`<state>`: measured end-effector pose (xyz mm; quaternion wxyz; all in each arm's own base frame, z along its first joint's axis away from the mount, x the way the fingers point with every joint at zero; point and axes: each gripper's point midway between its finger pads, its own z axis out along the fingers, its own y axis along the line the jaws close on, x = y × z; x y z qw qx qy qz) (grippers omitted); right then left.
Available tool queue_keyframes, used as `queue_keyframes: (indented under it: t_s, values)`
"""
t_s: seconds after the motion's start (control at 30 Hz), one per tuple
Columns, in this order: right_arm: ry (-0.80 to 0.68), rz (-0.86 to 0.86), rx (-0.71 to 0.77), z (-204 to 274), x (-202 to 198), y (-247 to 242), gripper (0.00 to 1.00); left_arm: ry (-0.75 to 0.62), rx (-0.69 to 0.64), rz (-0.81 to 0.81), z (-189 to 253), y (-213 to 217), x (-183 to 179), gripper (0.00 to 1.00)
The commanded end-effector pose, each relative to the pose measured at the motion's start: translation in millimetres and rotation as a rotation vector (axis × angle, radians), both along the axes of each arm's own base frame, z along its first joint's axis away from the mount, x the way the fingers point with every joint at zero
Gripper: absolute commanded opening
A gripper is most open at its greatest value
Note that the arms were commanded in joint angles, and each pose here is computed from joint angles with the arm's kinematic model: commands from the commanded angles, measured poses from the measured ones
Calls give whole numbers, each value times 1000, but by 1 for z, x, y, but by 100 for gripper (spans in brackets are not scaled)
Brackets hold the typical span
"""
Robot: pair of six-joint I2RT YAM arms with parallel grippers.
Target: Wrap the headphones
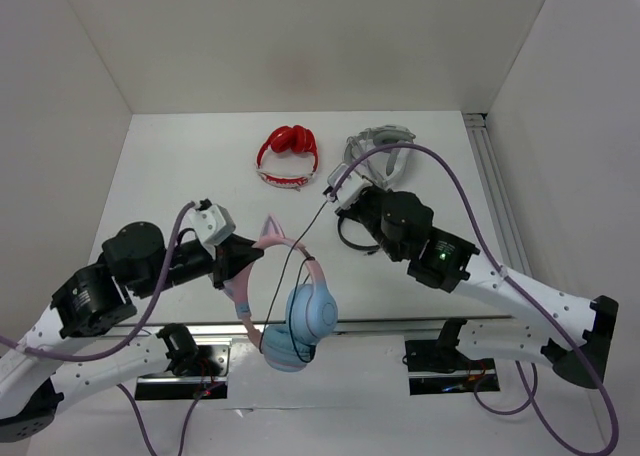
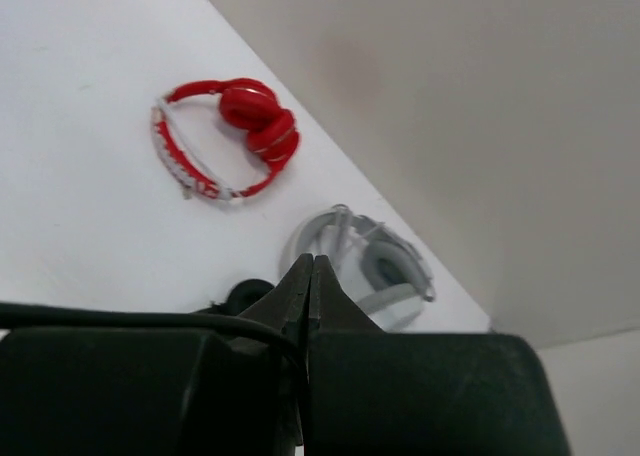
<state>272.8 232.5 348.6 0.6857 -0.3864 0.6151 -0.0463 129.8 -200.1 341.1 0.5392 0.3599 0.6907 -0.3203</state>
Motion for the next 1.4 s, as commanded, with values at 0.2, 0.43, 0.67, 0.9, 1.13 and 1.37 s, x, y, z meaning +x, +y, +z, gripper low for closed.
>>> queue_keyframes:
  t_s: [0.2, 0.43, 0.67, 0.9, 1.13, 1.37]
  values:
    - [191, 256, 294, -61, -8, 43, 0, -90, -304, 213, 76, 28, 19, 0]
    - [343, 401, 387, -115, -22, 76, 0, -32, -388, 623, 73, 80, 67, 0]
    - [377, 548, 518, -126, -52, 97, 0, 73, -396, 812, 64, 95, 90, 0]
    - [398, 647, 574, -127, -83, 117, 0, 158, -450, 1004, 69, 121, 93, 0]
    - [411, 699, 536, -134, -126, 141, 0, 188, -456, 1105, 64, 130, 98, 0]
    - [386, 728, 455, -134, -168, 154, 0, 159, -349, 1181, 46, 133, 112, 0]
